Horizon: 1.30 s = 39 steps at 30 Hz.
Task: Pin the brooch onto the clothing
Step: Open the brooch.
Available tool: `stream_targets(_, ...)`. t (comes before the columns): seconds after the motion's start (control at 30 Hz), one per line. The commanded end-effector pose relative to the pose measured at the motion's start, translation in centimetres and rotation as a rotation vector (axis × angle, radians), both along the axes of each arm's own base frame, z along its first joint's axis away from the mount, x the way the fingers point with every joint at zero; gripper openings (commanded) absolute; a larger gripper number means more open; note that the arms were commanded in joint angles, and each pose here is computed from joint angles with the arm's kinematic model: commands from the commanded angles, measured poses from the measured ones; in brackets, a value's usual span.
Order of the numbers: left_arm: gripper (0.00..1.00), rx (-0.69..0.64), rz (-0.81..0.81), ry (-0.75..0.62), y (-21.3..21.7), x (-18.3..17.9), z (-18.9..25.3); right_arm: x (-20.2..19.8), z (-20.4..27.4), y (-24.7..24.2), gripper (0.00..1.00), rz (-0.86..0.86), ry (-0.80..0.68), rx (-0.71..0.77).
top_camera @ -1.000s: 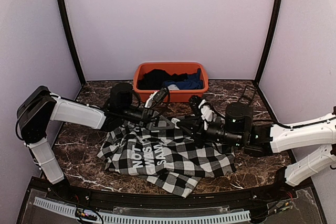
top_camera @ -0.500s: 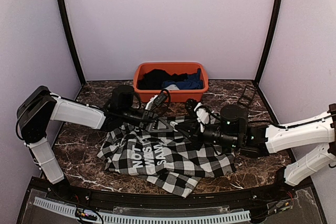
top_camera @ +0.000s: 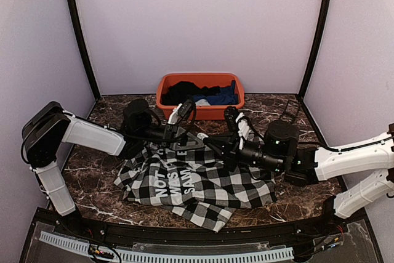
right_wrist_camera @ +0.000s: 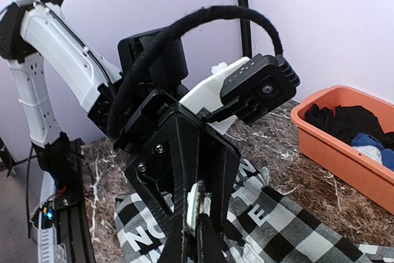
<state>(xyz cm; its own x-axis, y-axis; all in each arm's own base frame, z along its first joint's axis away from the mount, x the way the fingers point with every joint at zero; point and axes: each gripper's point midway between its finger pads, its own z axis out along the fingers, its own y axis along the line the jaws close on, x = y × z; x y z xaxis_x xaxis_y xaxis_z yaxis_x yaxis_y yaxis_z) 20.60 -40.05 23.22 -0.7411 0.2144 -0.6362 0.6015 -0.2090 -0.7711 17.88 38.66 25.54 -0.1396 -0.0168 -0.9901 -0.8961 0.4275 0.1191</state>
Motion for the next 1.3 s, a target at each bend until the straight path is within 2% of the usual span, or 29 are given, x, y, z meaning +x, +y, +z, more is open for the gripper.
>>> stream_targets(0.0,0.24,-0.100,0.063,-0.049,0.0,0.8,2.9,-3.6,2.2,-0.4,0.00,0.178,0.074,0.151)
stream_targets(0.2,0.37,-0.161,0.044,-0.054,0.3,0.5,4.2,-2.9,2.9,-1.6,0.00,0.156,0.115,0.226)
stream_targets(0.3,0.39,-0.174,0.036,-0.045,0.3,0.4,4.3,-2.5,3.0,-1.7,0.00,0.137,0.124,0.244)
stream_targets(0.77,0.35,-0.170,0.026,-0.041,0.3,0.3,4.3,-0.5,2.7,-1.8,0.00,0.026,0.146,0.235)
stream_targets(1.27,0.32,-0.150,0.009,-0.027,-0.2,0.0,3.5,0.3,3.8,-1.3,0.00,0.001,0.111,0.238)
